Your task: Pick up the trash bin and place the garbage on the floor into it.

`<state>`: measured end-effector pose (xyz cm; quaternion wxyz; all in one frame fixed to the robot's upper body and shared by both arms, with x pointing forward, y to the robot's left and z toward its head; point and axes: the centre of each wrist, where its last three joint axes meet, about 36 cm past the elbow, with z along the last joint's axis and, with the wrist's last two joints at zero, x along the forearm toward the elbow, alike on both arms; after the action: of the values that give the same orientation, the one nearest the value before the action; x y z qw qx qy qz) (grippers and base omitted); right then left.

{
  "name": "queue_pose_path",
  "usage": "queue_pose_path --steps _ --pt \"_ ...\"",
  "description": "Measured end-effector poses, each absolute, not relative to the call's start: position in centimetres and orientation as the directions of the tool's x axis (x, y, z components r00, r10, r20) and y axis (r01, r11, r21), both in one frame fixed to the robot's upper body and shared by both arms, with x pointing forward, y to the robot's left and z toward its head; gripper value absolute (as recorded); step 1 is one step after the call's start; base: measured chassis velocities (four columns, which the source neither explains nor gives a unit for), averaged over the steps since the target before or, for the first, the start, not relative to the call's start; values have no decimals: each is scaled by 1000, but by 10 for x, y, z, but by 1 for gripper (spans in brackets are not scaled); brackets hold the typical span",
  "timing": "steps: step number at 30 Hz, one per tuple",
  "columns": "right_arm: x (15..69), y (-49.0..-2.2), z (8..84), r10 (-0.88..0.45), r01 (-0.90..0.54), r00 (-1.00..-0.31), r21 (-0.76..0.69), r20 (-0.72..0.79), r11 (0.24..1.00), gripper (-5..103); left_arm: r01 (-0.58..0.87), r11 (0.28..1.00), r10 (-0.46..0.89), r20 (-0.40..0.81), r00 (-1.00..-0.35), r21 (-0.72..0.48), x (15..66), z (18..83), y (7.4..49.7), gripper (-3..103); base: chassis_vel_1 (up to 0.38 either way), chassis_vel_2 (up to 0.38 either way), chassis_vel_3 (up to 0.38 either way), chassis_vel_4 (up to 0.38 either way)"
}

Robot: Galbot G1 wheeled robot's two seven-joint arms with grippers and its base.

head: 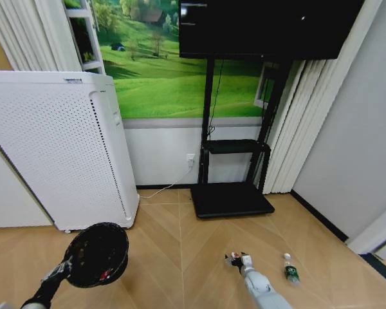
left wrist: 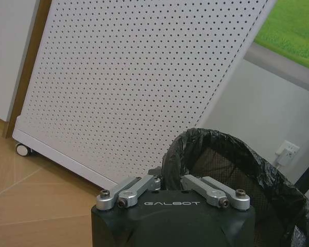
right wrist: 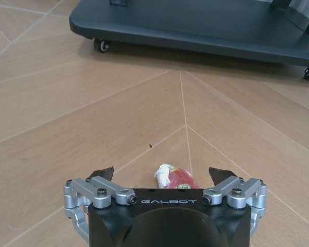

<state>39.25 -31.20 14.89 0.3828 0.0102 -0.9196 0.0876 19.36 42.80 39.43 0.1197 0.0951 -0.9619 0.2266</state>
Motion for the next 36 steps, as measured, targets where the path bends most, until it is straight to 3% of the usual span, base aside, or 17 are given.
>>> queue_pose_path --steps 16,24,25,27,28,31,34,36 --pt "389 -318 117 99 -74 -679 -202 727 977 101 -222 876 -105 281 -954 -428 195 389 415 7 0 0 0 0" --pt "393 -317 116 119 -59 -691 -219 713 974 71 -220 874 -101 282 -954 -433 195 387 411 7 0 0 0 0" --pt "393 -317 116 119 -59 -691 -219 713 974 71 -220 874 -101 282 -954 -433 195 387 411 7 0 0 0 0" --pt "394 -317 116 119 -57 -692 -218 712 974 60 -219 874 -99 282 -954 -433 196 386 410 7 0 0 0 0" --pt "394 -317 116 119 -57 -692 -218 712 974 60 -219 874 -99 282 -954 -433 196 386 410 7 0 0 0 0" --pt "392 -318 116 119 -55 -691 -216 713 975 44 -217 874 -98 279 -955 -435 197 387 410 7 0 0 0 0" --pt "390 -319 116 119 -55 -690 -216 714 975 34 -217 873 -99 279 -955 -436 198 386 410 7 0 0 0 0" --pt "388 -320 116 118 -53 -691 -213 713 976 34 -218 873 -98 279 -955 -437 198 386 410 7 0 0 0 0"
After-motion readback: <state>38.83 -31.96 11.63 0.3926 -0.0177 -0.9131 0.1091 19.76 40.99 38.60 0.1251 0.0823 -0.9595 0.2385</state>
